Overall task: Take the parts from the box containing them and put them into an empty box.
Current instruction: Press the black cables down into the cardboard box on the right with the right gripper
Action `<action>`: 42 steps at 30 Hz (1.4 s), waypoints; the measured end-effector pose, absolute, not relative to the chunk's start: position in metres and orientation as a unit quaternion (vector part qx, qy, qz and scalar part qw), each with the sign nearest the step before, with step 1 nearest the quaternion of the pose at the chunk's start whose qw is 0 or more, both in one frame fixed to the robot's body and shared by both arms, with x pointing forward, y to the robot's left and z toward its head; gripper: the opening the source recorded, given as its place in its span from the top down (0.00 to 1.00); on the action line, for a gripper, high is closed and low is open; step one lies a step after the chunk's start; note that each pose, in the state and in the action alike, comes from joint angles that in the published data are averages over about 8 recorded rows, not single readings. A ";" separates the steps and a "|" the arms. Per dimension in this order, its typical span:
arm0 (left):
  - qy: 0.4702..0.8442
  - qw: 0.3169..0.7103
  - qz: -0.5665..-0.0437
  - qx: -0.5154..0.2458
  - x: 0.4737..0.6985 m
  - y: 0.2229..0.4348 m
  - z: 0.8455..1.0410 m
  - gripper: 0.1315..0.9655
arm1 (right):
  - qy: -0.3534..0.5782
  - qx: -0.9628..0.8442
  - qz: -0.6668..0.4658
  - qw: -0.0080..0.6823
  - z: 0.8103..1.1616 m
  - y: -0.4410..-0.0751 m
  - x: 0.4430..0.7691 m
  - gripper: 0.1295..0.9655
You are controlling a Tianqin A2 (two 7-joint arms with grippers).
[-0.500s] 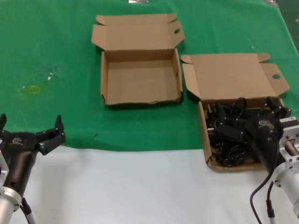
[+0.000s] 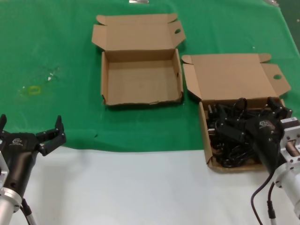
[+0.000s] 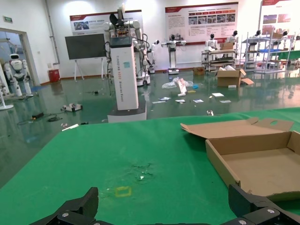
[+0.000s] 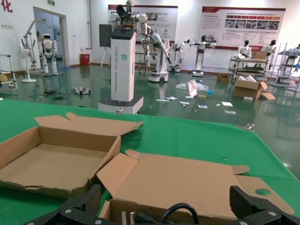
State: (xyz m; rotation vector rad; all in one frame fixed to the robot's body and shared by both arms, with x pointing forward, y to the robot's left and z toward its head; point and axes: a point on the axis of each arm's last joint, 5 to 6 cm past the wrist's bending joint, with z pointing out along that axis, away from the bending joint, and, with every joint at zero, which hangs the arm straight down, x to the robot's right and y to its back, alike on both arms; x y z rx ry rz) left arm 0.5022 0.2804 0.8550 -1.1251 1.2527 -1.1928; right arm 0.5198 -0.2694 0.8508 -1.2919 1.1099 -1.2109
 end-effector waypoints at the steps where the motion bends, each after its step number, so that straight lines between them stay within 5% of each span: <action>1: 0.521 0.513 -0.496 -0.468 0.502 0.280 0.855 0.00 | 0.459 -0.535 -0.501 0.502 0.851 -0.269 0.520 0.00; 33: 0.521 0.513 -0.496 -0.468 0.502 0.280 0.855 0.01 | 0.459 -0.535 -0.501 0.502 0.851 -0.269 0.520 0.00; 42: 0.521 0.513 -0.496 -0.468 0.502 0.280 0.855 0.11 | 0.459 -0.537 -0.501 0.501 0.850 -0.269 0.520 0.00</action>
